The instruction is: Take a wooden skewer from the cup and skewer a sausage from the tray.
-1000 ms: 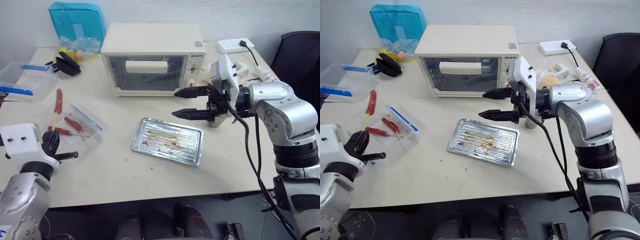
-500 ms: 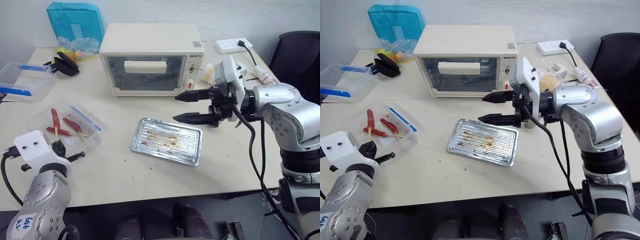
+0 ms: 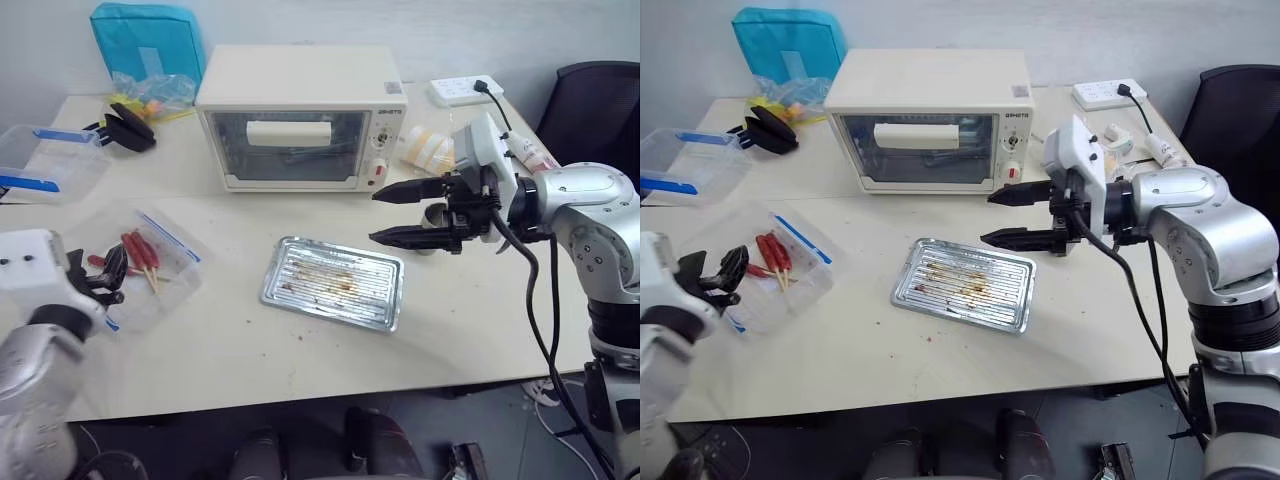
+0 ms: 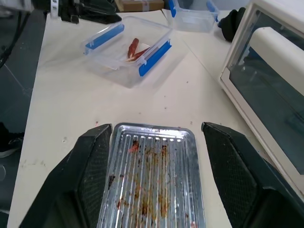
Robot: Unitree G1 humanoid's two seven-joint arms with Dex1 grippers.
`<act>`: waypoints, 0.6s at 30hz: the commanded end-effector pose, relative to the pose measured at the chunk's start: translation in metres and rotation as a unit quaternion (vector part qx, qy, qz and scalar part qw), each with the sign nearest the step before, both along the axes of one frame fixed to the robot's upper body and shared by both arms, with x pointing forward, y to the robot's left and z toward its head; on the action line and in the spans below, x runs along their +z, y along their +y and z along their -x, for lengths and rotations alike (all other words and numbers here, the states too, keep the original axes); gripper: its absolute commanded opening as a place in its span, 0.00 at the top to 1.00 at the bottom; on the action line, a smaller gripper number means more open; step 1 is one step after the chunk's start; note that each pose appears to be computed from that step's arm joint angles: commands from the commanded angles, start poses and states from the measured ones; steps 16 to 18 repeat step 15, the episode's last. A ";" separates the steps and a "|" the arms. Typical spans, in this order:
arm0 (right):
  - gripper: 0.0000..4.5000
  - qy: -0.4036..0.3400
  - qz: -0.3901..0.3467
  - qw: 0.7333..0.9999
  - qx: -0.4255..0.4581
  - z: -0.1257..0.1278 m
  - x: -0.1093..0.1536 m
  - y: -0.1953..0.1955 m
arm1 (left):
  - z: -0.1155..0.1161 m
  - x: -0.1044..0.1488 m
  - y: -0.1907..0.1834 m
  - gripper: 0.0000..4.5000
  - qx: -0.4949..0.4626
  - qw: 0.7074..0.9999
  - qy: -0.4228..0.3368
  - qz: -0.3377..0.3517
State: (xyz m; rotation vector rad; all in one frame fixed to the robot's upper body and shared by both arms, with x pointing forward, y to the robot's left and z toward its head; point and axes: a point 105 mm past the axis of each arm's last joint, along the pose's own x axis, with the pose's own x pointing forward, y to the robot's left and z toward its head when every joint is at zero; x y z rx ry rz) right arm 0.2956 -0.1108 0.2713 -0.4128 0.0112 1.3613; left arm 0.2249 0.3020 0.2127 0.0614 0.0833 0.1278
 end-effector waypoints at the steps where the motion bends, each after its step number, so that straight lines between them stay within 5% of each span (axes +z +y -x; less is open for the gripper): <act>1: 0.30 -0.016 0.015 1.000 0.022 0.001 0.008 -0.009 | 0.056 0.018 0.041 0.37 -0.027 0.999 0.026 -0.015; 7: 0.30 -0.001 0.029 0.999 0.043 -0.005 0.006 -0.014 | 0.108 0.024 0.056 0.37 -0.109 0.992 0.063 -0.033; 18: 0.30 0.003 0.034 0.999 0.034 -0.010 0.003 -0.020 | 0.096 0.021 0.055 0.37 -0.130 0.986 0.070 -0.074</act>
